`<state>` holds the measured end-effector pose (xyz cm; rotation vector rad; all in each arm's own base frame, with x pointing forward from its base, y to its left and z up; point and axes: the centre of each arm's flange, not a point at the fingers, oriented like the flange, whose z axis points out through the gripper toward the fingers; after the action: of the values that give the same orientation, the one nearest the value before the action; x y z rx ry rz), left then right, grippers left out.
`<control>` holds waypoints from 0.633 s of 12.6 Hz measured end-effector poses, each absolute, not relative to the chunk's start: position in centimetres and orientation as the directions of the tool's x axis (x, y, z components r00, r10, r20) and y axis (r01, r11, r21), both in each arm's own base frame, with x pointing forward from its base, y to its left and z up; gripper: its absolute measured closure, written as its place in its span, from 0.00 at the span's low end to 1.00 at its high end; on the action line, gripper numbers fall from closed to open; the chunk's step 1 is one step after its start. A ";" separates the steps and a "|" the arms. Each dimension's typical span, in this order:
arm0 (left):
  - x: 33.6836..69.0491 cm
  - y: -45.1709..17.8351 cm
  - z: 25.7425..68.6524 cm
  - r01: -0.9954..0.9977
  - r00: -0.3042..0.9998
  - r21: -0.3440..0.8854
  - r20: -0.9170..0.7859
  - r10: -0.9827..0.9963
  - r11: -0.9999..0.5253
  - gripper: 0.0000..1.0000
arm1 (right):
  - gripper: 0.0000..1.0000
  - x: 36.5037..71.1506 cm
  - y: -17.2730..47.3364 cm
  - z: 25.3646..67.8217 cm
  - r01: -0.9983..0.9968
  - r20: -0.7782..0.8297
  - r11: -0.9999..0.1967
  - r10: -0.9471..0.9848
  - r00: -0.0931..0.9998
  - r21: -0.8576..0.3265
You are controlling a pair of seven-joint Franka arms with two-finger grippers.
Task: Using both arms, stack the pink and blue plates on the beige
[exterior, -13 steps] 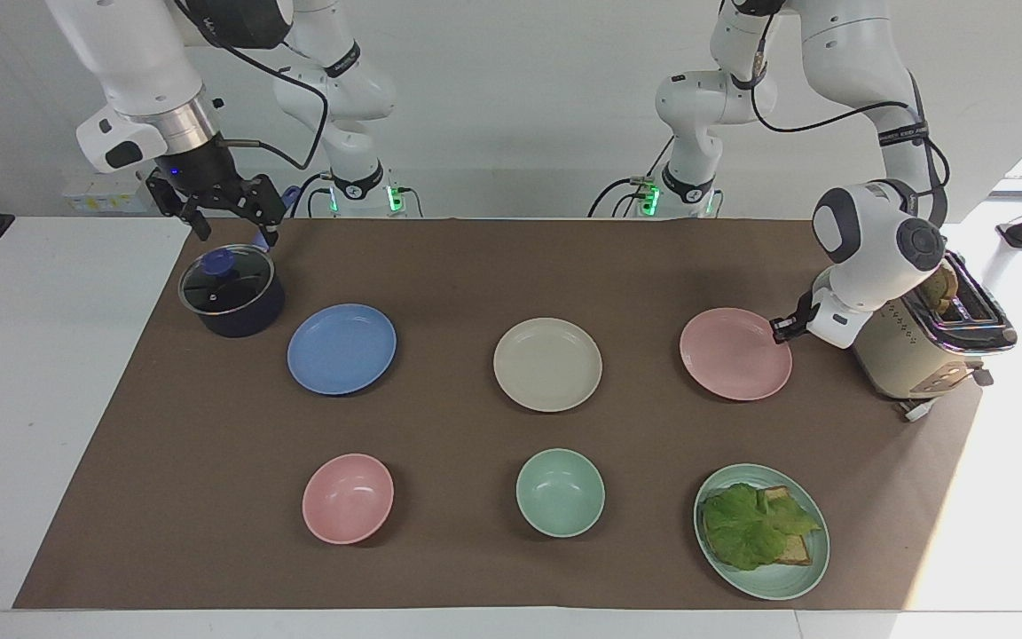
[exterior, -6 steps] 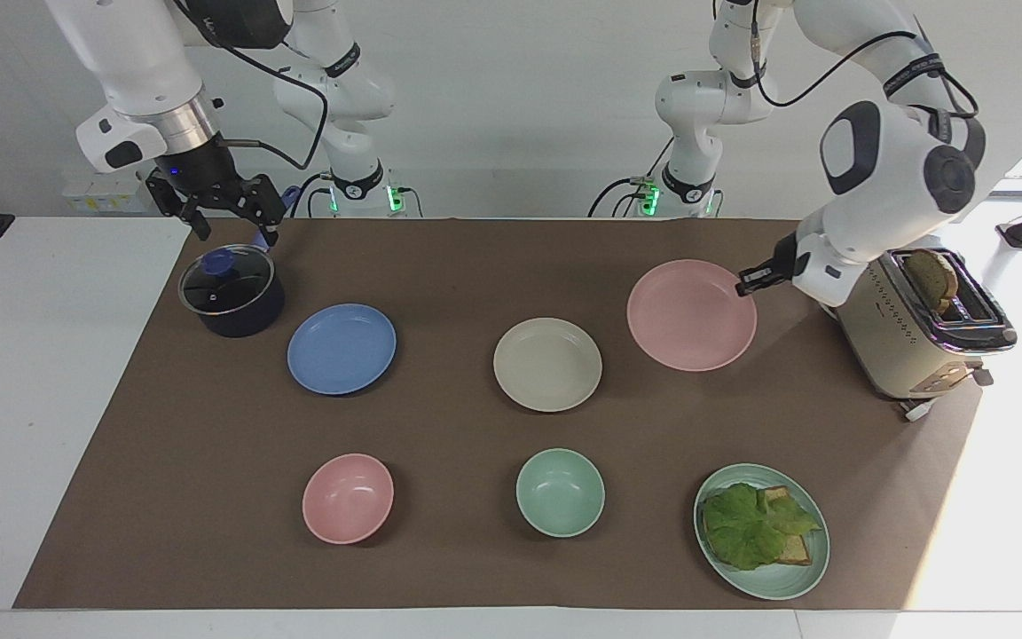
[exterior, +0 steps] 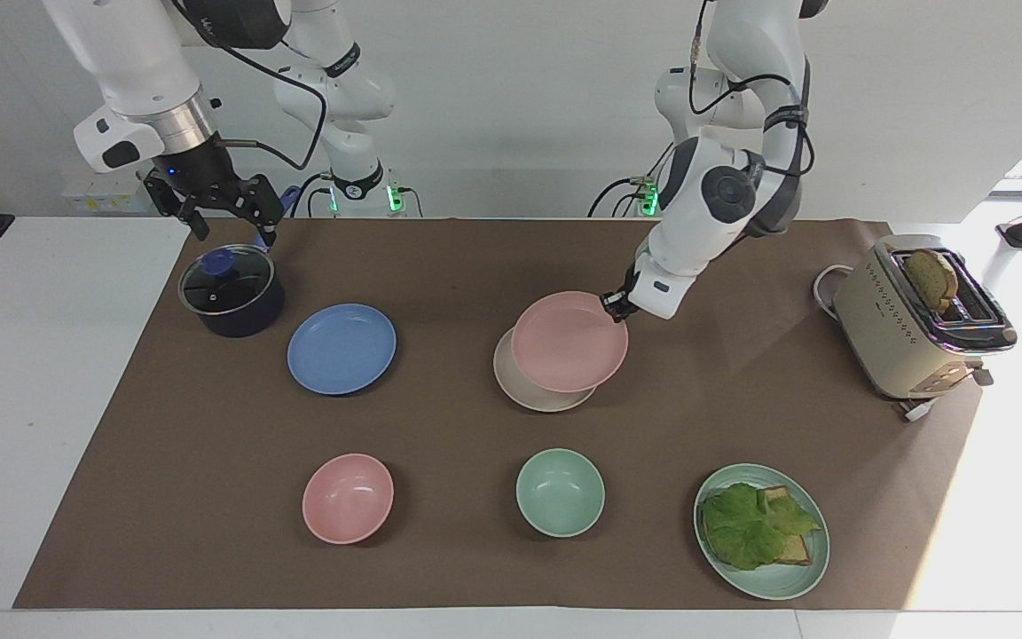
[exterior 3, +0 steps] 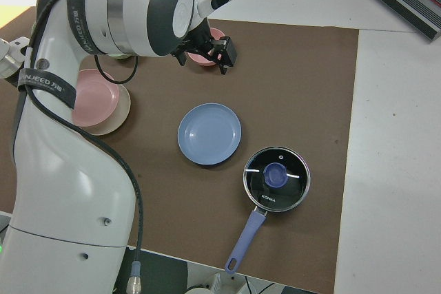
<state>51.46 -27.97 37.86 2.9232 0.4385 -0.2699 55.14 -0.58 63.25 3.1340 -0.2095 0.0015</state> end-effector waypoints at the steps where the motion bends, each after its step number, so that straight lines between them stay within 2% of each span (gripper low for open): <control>1: 51.7 -28.1 37.0 0.308 0.941 0.149 -0.197 0.277 -0.940 0.91 | 0.00 55.1 -0.6 63.2 -0.134 0.001 -0.991 -0.134 0.991 0.001; 2: 51.9 -28.0 36.6 0.311 0.940 0.150 -0.194 0.281 -0.938 0.91 | 0.00 55.1 -0.6 63.2 -0.134 0.001 -0.991 -0.134 0.991 0.001; 3: 52.0 -27.9 36.7 0.314 0.939 0.151 -0.192 0.284 -0.937 0.81 | 0.00 55.1 -0.6 63.2 -0.134 0.001 -0.991 -0.134 0.991 0.001; 5: 52.4 -27.1 36.8 0.324 0.937 0.149 -0.186 0.295 -0.934 0.54 | 0.00 55.1 -0.6 63.2 -0.134 0.001 -0.991 -0.134 0.991 0.001; 6: 53.0 -26.0 36.8 0.312 0.943 0.135 -0.168 0.289 -0.940 0.44 | 0.00 55.1 -0.6 63.2 -0.134 0.001 -0.991 -0.134 0.991 0.001; 8: 55.0 -21.4 36.9 0.225 0.972 0.061 -0.089 0.219 -0.972 0.17 | 0.00 55.1 -0.6 63.2 -0.134 0.001 -0.991 -0.134 0.991 0.001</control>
<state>55.01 -21.44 36.92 3.0486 0.3433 -0.1261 55.14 -0.63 63.25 3.1339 -0.2110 0.0015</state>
